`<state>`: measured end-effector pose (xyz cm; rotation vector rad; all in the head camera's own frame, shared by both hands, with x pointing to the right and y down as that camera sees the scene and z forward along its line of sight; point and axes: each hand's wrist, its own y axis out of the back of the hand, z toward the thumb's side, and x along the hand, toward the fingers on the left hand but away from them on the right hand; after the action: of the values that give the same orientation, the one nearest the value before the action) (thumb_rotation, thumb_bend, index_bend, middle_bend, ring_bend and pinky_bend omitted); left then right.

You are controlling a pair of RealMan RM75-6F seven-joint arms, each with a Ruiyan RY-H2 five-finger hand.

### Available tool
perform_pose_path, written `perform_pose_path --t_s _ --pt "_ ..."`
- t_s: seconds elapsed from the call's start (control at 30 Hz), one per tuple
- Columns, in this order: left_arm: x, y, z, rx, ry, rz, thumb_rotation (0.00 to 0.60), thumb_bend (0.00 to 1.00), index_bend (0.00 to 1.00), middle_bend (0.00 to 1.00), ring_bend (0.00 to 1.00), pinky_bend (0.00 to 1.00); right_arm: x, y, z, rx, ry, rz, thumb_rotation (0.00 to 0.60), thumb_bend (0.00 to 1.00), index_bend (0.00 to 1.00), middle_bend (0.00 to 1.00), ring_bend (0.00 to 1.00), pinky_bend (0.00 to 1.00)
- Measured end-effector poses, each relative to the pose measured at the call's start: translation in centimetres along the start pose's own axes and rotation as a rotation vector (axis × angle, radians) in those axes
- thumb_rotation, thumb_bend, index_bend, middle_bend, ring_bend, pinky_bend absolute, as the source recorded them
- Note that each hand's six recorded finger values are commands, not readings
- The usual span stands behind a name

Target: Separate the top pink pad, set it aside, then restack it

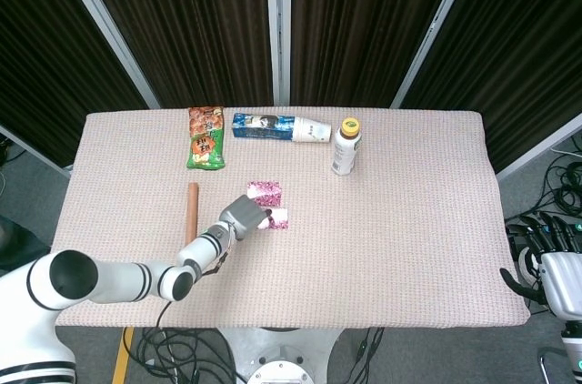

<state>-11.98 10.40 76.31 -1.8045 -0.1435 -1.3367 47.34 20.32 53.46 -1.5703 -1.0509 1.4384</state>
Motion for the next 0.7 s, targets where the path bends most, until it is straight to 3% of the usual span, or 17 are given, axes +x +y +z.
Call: perform_pose_path --t_s 0.33,0.7 --pt "1.4 1.2 -0.6 -0.015 0.076 0.069 0.600 0.61 0.22 0.91 0.89 0.99 -0.1 -0.2 -0.2 0.000 -0.007 0.007 0.529 0.16 0.21 0.13 0.00 0.00" --pt "4.3 0.6 -1.0 -0.045 0.125 0.067 0.600 0.61 0.22 0.91 0.89 0.99 -0.2 -0.1 -0.7 0.006 -0.026 0.008 0.531 0.17 0.21 0.13 0.00 0.00"
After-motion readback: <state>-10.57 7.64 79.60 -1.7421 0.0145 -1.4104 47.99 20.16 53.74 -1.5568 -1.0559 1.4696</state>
